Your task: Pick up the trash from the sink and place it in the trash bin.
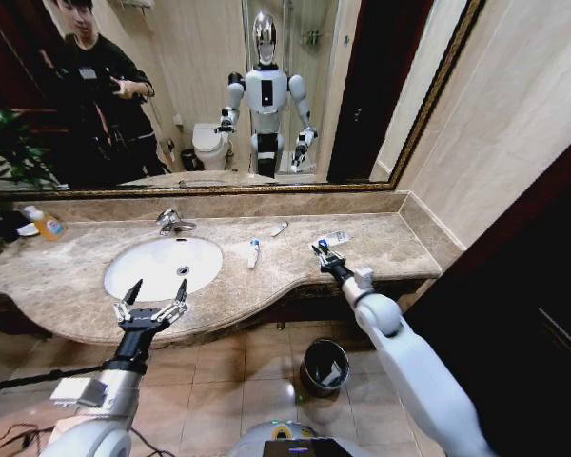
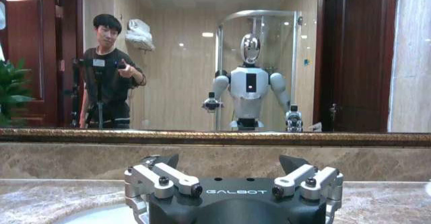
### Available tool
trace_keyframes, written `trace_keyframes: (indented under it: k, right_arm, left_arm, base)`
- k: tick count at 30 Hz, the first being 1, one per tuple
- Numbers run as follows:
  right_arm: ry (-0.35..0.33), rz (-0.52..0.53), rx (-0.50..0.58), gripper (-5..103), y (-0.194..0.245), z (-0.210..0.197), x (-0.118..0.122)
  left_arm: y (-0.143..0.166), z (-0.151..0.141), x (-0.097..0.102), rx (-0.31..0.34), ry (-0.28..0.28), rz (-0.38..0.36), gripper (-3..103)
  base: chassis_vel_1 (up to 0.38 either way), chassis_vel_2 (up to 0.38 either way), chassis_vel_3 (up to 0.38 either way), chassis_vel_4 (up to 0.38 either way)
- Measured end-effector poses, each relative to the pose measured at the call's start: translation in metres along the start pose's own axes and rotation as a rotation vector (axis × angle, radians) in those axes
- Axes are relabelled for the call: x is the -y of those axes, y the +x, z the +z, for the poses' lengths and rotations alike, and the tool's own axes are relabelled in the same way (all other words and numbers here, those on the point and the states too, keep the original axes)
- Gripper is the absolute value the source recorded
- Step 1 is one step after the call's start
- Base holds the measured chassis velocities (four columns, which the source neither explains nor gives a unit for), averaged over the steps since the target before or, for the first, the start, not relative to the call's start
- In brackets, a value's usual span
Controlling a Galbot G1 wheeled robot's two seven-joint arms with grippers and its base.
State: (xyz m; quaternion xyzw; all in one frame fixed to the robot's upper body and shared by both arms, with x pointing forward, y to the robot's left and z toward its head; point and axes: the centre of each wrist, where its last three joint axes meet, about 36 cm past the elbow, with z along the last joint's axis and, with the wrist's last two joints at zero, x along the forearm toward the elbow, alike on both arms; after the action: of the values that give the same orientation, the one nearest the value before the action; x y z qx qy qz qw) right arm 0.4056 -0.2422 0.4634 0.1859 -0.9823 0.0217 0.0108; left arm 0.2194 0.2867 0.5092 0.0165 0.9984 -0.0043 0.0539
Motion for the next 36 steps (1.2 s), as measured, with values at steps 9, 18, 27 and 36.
trace_keyframes:
  k: [9,18,27,36]
  right_arm:
    - [-0.031,0.048,-0.031,19,0.078,-0.001,-0.025]
    - [-0.024,0.056,-0.103,19,0.128,0.072,-0.047]
    - [-0.012,0.041,-0.25,19,0.153,0.166,-0.054]
    - [0.01,0.079,-0.396,19,0.144,0.271,-0.046]
  left_arm:
    - [0.0,0.0,0.0,0.0,0.0,0.0,100]
    - [0.0,0.0,0.0,0.0,0.0,0.0,100]
    - [0.0,0.0,0.0,0.0,0.0,0.0,100]
    - [0.0,0.0,0.0,0.0,0.0,0.0,100]
  base:
    - [0.0,0.0,0.0,0.0]
    - [0.0,0.0,0.0,0.0]
    - [0.0,0.0,0.0,0.0]
    - [0.0,0.0,0.0,0.0]
